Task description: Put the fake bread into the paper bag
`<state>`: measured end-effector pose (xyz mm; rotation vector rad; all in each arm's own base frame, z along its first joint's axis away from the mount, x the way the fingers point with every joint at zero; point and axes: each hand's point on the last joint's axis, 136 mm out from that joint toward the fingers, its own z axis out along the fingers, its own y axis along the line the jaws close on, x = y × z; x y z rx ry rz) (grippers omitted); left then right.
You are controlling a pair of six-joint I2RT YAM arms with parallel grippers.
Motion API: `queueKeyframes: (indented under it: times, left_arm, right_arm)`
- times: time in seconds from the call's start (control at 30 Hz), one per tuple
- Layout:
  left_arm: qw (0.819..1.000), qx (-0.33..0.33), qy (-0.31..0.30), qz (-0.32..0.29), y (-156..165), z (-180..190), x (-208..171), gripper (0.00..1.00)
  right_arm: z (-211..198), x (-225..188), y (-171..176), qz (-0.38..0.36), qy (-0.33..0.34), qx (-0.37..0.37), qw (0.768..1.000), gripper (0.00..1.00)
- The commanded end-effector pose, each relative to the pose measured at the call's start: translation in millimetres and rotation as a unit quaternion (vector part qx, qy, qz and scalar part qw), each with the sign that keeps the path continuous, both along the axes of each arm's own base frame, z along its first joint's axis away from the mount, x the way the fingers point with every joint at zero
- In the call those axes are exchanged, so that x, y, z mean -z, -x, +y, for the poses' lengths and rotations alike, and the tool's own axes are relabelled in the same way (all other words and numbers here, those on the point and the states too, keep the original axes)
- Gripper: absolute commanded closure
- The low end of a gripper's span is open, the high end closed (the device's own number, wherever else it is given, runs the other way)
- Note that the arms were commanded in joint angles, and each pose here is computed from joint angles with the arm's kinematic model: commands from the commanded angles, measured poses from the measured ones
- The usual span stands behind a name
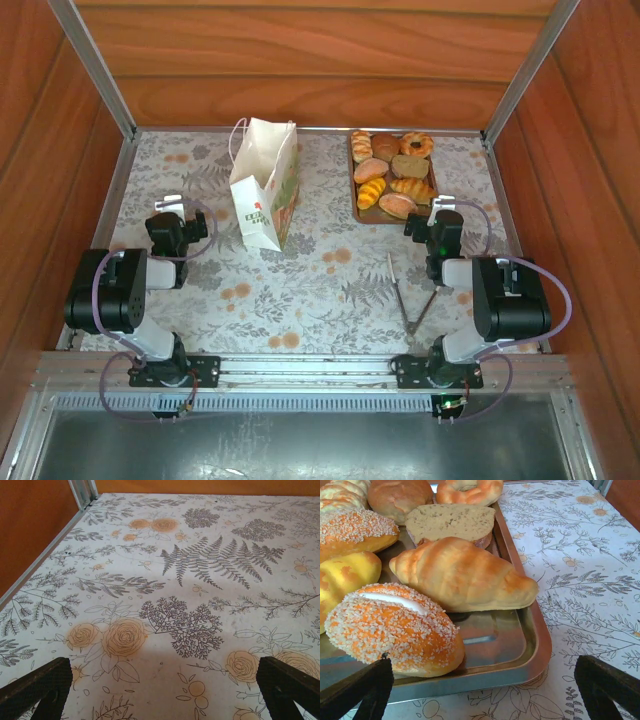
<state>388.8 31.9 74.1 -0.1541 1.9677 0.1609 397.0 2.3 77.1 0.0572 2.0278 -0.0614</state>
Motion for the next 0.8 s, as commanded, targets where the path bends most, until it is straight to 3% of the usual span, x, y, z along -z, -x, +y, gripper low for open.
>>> queueKeyframes:
  times: [0.0, 0.77]
  left_arm:
    - [1.000, 0.002, 0.004, -0.020, -6.1, -0.2, -11.1, 0.00]
    - [1.000, 0.002, 0.003, -0.020, -6.8, 0.1, -11.4, 0.00]
  right_arm:
    - [-3.5, -15.6, -5.8, -0.025, -0.003, 0.009, 1.000, 0.00]
    - [-3.3, -15.4, -5.8, -0.025, -0.002, 0.008, 1.000, 0.00]
